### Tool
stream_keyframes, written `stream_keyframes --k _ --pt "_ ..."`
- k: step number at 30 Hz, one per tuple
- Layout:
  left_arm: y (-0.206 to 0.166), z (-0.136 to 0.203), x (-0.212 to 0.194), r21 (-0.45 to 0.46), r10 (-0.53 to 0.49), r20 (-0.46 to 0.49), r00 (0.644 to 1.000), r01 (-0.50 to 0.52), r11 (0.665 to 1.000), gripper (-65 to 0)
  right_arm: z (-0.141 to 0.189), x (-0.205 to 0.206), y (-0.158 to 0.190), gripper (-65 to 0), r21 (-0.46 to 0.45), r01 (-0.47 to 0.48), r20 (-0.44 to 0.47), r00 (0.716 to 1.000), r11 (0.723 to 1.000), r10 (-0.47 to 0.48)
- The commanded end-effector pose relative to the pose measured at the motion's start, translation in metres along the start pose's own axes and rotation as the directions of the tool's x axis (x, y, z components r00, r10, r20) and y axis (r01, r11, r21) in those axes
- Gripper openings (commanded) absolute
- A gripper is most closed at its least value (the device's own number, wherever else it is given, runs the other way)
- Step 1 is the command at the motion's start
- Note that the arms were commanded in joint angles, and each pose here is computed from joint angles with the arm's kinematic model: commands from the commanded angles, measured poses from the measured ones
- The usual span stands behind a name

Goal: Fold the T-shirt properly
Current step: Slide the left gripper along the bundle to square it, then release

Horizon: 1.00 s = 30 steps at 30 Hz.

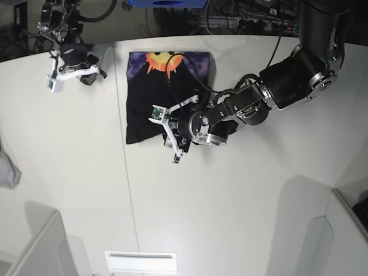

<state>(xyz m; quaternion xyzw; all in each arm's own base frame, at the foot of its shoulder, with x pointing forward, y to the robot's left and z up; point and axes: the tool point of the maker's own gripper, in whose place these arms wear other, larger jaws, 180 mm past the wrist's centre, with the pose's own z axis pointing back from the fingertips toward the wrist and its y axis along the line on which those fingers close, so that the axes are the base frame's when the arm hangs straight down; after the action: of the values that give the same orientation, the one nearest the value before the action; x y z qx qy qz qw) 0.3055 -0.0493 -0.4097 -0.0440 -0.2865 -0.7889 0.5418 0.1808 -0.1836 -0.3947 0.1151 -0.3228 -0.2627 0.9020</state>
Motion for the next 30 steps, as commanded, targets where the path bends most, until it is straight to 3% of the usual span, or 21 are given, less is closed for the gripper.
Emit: stream_keyframes --k 1,6,19,22,24,25,28,30 --pt "0.022 0.009 -0.003 0.046 -0.004 -0.01 1.0 0.005 0.999 -28.0 0.003 0.006 0.001 -65.0 0.006 -0.008 0.026 1.0 1.0 0.008" --pt "0.061 0.024 0.004 0.146 0.048 0.029 0.998 -0.052 0.988 -20.6 0.003 0.006 0.002 -65.0 0.008 -0.009 0.024 1.0 1.0 0.009" --pt "0.114 0.056 0.018 0.291 0.124 0.13 0.984 -0.158 0.944 -21.2 0.003 0.004 0.002 -65.0 0.008 -0.009 0.019 1.0 1.0 0.009" --pt "0.125 0.073 0.007 0.344 0.154 0.075 0.985 -0.171 0.923 -21.9 0.004 0.003 -0.001 -65.0 0.003 -0.017 0.016 1.0 1.0 0.017" --pt "0.133 0.092 -0.005 0.405 0.214 0.045 0.976 -0.213 0.889 -27.6 0.006 0.003 0.0 -65.0 0.004 -0.023 0.017 1.0 1.0 0.023" --pt "0.136 0.103 -0.012 0.436 0.249 0.049 0.967 -0.246 0.866 -34.6 0.006 0.003 0.0 -65.0 0.004 -0.023 0.017 1.0 1.0 0.023" --pt "0.129 0.127 -0.019 0.496 0.314 0.116 0.942 -0.329 0.804 -65.0 0.006 0.005 -0.003 -65.0 -0.012 -0.045 0.022 0.999 0.999 0.045" --pt "0.116 0.137 -0.028 0.514 0.353 0.134 0.926 -0.37 0.774 -65.0 0.009 0.011 -0.007 -65.0 -0.049 -0.099 0.043 0.994 0.994 0.101"
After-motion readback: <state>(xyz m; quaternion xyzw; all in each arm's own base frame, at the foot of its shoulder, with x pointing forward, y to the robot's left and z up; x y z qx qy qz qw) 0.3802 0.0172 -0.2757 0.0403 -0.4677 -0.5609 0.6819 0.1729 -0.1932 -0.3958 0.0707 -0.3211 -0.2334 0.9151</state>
